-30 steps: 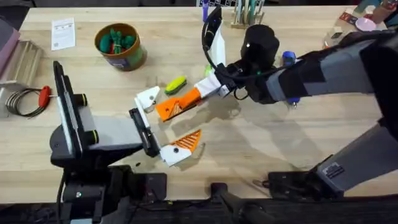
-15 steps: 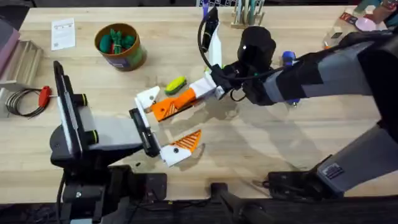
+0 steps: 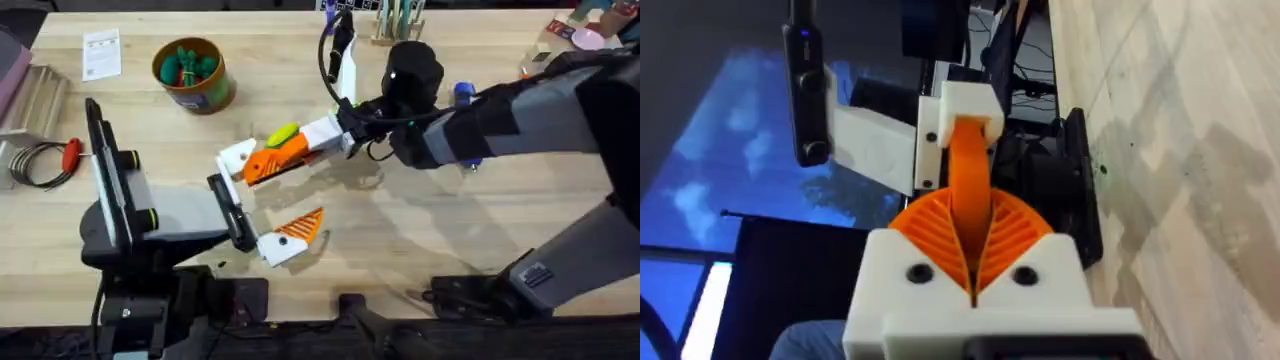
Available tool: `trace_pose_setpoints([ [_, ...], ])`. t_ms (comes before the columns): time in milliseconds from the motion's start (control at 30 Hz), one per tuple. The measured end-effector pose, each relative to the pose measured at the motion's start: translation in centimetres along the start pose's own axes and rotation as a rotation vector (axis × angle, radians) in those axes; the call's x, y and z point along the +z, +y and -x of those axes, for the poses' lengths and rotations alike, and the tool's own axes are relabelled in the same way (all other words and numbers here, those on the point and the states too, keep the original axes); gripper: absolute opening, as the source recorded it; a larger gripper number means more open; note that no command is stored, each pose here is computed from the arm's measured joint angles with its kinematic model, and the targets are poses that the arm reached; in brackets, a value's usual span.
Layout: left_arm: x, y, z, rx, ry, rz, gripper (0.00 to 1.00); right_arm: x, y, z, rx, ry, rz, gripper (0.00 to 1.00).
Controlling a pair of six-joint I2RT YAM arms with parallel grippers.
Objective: Pick up the gripper from the table and insert it into the empty holder that is missing its gripper. Then pick up a screw, insert it into the mounting hole, and use the screwdriver to tighten it. Finally, clean up the table by picking up the vegetable and placing it into the bucket.
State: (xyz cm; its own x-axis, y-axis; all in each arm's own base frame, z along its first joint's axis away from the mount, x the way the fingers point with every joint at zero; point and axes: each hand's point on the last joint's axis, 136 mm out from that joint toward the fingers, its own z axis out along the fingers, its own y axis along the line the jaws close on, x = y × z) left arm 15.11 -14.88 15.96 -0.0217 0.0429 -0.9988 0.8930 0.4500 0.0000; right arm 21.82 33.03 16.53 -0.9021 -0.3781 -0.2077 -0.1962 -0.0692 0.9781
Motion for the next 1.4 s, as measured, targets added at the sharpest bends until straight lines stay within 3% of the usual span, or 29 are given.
trace_pose_setpoints([
  [233,0.0,0.0,0.0,0.003,0.0,0.002,0.985,0.1,0.4,0.7,0.047,-0.004,0.0,0.008],
  [400,0.0,0.1,0.0,-0.007,0.0,0.005,0.985,0.3,0.0,1.4,0.151,-0.001,-0.017,0.008],
  [1400,0.0,0.7,0.0,-0.003,0.002,0.038,0.986,1.8,0.1,2.6,0.109,0.002,-0.022,0.008],
])
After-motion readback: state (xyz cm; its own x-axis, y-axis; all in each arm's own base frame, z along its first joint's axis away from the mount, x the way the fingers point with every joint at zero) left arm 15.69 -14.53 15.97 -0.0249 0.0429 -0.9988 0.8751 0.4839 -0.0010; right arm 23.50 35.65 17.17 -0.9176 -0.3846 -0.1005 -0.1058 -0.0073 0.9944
